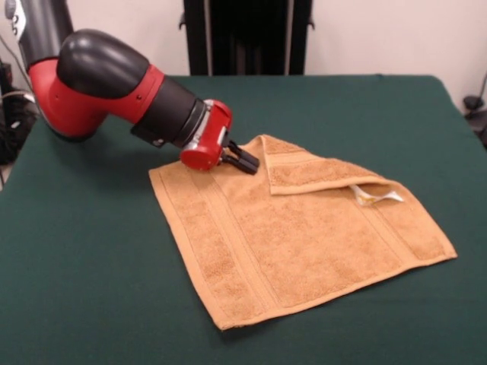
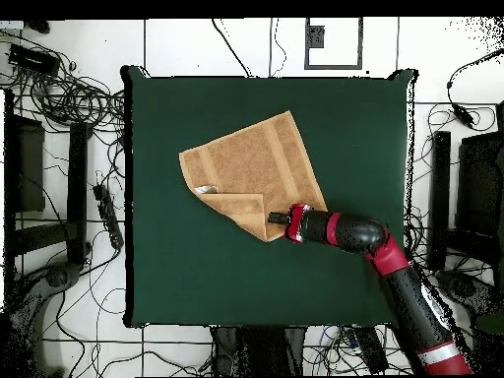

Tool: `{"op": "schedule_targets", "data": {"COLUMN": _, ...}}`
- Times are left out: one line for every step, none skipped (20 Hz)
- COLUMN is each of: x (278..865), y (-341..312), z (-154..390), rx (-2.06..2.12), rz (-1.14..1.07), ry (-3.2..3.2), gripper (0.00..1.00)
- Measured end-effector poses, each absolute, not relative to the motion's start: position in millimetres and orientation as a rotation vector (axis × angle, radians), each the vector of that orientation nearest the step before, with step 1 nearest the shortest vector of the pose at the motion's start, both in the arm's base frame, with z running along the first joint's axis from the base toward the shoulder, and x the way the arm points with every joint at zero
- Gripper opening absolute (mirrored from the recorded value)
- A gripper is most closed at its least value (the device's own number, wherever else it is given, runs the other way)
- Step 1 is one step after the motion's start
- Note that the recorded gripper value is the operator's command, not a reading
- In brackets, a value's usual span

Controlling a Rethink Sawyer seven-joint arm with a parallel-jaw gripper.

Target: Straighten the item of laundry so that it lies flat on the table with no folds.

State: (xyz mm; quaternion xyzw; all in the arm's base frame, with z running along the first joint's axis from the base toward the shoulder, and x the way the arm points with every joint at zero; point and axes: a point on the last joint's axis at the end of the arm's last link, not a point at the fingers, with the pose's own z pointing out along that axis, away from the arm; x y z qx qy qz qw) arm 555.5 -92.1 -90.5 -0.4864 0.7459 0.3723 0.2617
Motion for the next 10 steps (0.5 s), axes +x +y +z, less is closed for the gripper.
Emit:
{"op": "schedule_targets", "data": {"x": 555.6, "y": -91.7, "z": -91.6, "rx": -1.305, "rz": 1.015, "ry": 2.017, "gripper": 0.00}}
{"op": "schedule_targets", "data": {"x": 555.5, "y": -91.4, "z": -92.3, "rx": -1.295, "rz": 1.021, "ry": 2.016, "gripper": 0.00}}
{"op": "schedule_targets", "data": {"x": 555.5, "y": -91.2, "z": -93.1, "rx": -1.284, "rz": 1.027, "ry": 2.015, "gripper": 0.00}}
{"op": "schedule_targets", "data": {"x": 555.2, "y": -91.2, "z": -93.8, "rx": -1.273, "rz": 1.033, "ry": 2.014, "gripper": 0.00}}
{"op": "schedule_targets", "data": {"x": 555.0, "y": -91.3, "z": -94.2, "rx": -1.268, "rz": 1.036, "ry": 2.013, "gripper": 0.00}}
{"op": "schedule_targets", "data": {"x": 554.7, "y": -91.4, "z": -94.9, "rx": -1.257, "rz": 1.041, "ry": 2.012, "gripper": 0.00}}
{"op": "schedule_targets", "data": {"x": 554.4, "y": -91.6, "z": -95.6, "rx": -1.246, "rz": 1.046, "ry": 2.011, "gripper": 0.00}}
{"op": "schedule_targets", "data": {"x": 554.2, "y": -91.6, "z": -95.9, "rx": -1.240, "rz": 1.049, "ry": 2.010, "gripper": 0.00}}
{"op": "schedule_targets", "data": {"x": 554.0, "y": -91.6, "z": -96.6, "rx": -1.233, "rz": 1.053, "ry": 2.007, "gripper": 0.00}}
{"op": "schedule_targets", "data": {"x": 553.7, "y": -91.3, "z": -97.5, "rx": -1.225, "rz": 1.057, "ry": 2.004, "gripper": 0.00}}
